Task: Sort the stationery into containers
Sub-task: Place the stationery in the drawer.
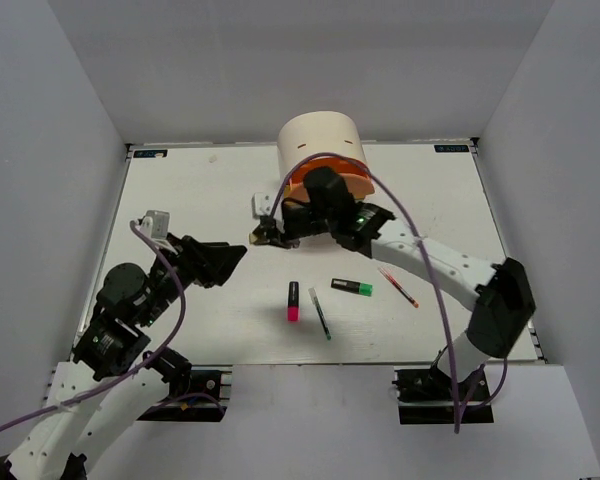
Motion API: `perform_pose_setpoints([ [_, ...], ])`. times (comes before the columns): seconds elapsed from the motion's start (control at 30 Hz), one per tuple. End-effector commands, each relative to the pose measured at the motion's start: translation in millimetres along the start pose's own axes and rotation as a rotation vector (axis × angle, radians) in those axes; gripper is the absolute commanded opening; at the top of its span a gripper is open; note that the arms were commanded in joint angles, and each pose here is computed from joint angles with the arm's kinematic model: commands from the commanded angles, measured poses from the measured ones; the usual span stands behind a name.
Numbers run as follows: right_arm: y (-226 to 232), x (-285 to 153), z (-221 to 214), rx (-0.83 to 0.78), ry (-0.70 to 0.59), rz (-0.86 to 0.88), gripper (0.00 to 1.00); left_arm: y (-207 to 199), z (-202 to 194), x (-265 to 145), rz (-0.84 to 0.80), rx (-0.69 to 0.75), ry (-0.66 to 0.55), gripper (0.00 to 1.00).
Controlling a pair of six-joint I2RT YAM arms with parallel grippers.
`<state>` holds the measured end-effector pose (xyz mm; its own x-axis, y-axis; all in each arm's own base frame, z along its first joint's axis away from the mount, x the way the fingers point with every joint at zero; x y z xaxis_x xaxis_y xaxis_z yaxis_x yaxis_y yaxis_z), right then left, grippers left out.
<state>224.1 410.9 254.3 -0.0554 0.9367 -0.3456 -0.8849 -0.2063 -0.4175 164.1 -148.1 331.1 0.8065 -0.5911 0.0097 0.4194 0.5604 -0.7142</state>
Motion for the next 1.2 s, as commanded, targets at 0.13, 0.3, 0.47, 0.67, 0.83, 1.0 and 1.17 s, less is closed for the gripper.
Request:
perform_pose_setpoints([
  [0.13,-65,-67,25,0.004,-0.023,-0.398,0.0,-10,-31,43,-0.067,0.014,0.235,0.79],
  [0.3,-96,-114,1,-0.001,0.066,-0.585,0.0,14,-71,65,-0.017,-0.039,0.403,0.89],
  [0.47,-116,-149,-6,-0.014,0.093,-0.687,0.0,25,-84,74,-0.016,-0.053,0.415,0.91],
  [0.67,-138,-181,-14,0.017,0.092,-0.765,0.0,47,-106,72,0.039,-0.068,0.467,0.91],
  [0.83,-139,-182,-28,0.061,0.09,-0.739,0.0,60,-118,69,0.076,-0.078,0.502,0.91],
  [1.0,-141,-186,-48,0.112,0.103,-0.741,0.0,65,-124,65,0.085,-0.089,0.508,0.91],
  [1.17,-149,-186,-63,0.134,0.105,-0.745,0.0,68,-126,63,0.102,-0.097,0.507,0.92],
])
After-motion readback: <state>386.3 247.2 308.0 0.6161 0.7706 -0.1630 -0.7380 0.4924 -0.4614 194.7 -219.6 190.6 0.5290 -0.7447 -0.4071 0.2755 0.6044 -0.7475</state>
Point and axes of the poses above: each gripper's point midway between its finger pads, its own x axis out along the fingers, its own y axis along the line the jaws close on, z = x × y, the point moved 2 cm from there along -x, back along the fingers, and after that the axes turned 8 degrees about -x, right-handed, at the moved point
